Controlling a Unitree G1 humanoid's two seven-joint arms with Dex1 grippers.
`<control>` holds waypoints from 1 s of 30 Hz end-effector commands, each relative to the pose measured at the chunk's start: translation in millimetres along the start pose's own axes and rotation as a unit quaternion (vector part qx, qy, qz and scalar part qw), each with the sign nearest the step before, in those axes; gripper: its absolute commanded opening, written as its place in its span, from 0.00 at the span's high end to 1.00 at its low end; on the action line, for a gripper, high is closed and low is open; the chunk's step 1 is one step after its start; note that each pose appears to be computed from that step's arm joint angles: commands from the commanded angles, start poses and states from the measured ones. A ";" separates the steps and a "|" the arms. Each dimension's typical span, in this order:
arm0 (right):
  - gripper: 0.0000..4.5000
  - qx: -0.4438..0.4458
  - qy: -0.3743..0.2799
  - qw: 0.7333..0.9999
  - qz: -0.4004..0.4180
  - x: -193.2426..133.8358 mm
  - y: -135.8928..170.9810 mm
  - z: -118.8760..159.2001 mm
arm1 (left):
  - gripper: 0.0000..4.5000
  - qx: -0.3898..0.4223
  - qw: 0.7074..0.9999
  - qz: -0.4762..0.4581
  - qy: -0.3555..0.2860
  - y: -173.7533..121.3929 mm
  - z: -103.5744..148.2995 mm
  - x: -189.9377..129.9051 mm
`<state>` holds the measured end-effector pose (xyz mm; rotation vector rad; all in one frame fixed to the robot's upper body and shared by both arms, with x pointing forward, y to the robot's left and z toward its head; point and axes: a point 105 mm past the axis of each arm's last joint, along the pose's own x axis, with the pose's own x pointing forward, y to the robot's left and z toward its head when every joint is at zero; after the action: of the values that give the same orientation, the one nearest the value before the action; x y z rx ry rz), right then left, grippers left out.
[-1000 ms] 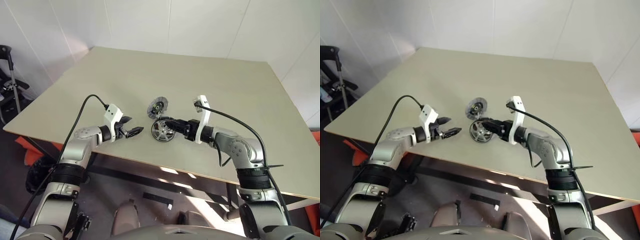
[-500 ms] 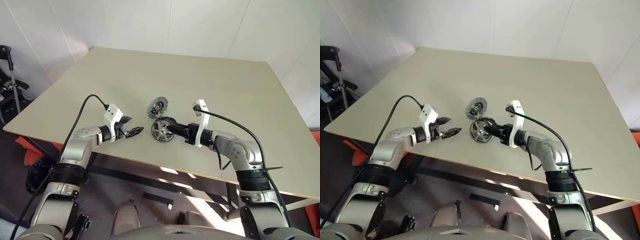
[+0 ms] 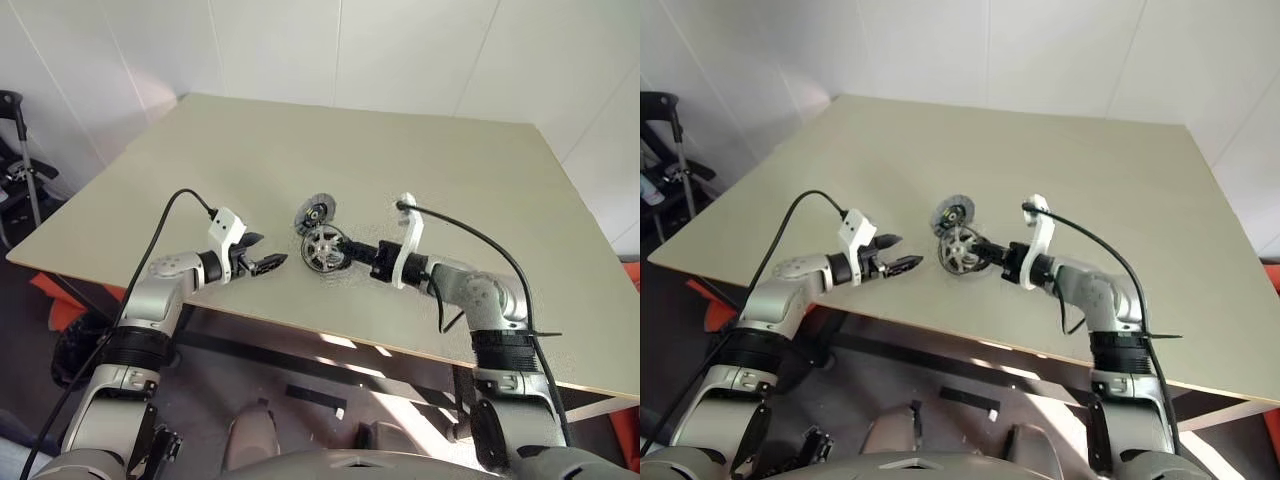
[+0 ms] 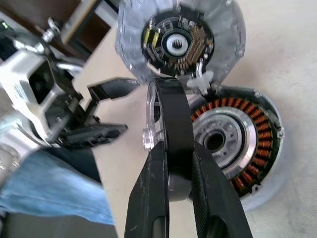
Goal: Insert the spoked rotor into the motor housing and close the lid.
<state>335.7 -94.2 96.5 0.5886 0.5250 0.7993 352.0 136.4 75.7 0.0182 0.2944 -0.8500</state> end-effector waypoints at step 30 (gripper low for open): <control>0.93 0.114 -0.011 0.993 -0.035 3.7 -7.4 7.3 | 0.00 0.024 1.000 -0.001 -0.016 0.1 14.3 -2.0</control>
<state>341.3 -102.7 83.1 0.7858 0.6618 0.6398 351.9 136.4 75.6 0.0192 0.2946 -0.8508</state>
